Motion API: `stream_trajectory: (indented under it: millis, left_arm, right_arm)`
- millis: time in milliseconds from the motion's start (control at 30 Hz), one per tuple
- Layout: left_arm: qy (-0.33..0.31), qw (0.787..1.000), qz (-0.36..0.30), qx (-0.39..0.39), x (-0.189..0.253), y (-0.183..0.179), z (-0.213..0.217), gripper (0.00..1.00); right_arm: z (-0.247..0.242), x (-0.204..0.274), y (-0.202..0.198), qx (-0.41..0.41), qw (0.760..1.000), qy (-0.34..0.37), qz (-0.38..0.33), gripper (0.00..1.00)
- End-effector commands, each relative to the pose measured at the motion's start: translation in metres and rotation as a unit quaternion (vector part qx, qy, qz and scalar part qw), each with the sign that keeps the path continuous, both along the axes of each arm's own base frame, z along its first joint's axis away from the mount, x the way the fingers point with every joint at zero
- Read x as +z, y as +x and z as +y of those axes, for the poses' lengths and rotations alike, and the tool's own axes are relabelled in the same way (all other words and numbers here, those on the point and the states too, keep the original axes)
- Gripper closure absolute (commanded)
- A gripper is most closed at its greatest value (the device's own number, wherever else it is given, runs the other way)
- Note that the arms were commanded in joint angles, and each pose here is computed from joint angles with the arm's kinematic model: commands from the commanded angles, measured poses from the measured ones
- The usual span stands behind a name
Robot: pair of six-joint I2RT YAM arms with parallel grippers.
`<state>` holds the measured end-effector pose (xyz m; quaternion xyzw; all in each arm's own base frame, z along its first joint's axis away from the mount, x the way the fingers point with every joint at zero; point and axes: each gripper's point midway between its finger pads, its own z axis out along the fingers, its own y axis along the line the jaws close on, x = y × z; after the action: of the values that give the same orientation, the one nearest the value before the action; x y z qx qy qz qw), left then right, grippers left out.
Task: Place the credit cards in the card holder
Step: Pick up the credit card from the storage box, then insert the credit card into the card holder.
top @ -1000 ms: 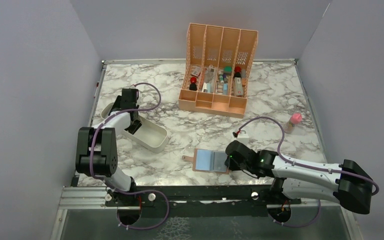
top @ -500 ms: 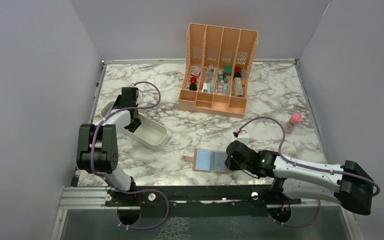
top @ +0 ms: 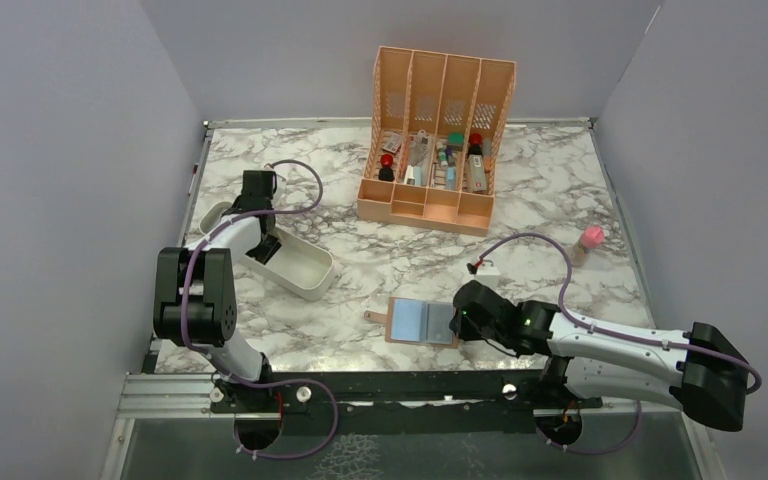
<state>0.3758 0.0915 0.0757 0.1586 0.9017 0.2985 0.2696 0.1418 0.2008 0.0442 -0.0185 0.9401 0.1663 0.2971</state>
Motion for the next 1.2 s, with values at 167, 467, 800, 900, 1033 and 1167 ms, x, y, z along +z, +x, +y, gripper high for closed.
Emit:
stream_trajectory:
  millis: [167, 467, 800, 900, 1033, 1167]
  left_arm:
    - [-0.01, 1.0, -0.022, -0.004, 0.021, 0.014, 0.0, 0.81]
    - [-0.094, 0.995, -0.036, -0.013, 0.033, 0.006, -0.029, 0.98]
    - [-0.227, 0.972, -0.062, -0.012, 0.057, -0.004, -0.07, 1.0]
    - [-0.276, 0.957, -0.083, -0.014, 0.077, -0.006, -0.086, 1.0]
    - [-0.369, 0.924, -0.1, -0.02, 0.104, -0.009, -0.117, 1.0]
    - [-0.526, 0.847, -0.052, -0.059, 0.116, -0.027, -0.181, 1.0]
  right_arm:
    - [-0.006, 0.001, 0.005, -0.008, 1.0, -0.015, -0.012, 0.84]
    - [-0.004, 0.0, 0.004, -0.006, 1.0, -0.012, -0.008, 0.84]
    - [-0.003, 0.003, 0.004, -0.004, 1.0, -0.013, -0.007, 0.84]
    - [-0.004, 0.005, 0.004, -0.01, 1.0, -0.015, -0.006, 0.84]
    - [-0.003, 0.004, 0.0, -0.009, 1.0, -0.005, 0.003, 0.84]
    - [0.0, 0.001, -0.004, -0.009, 1.0, 0.001, 0.02, 0.84]
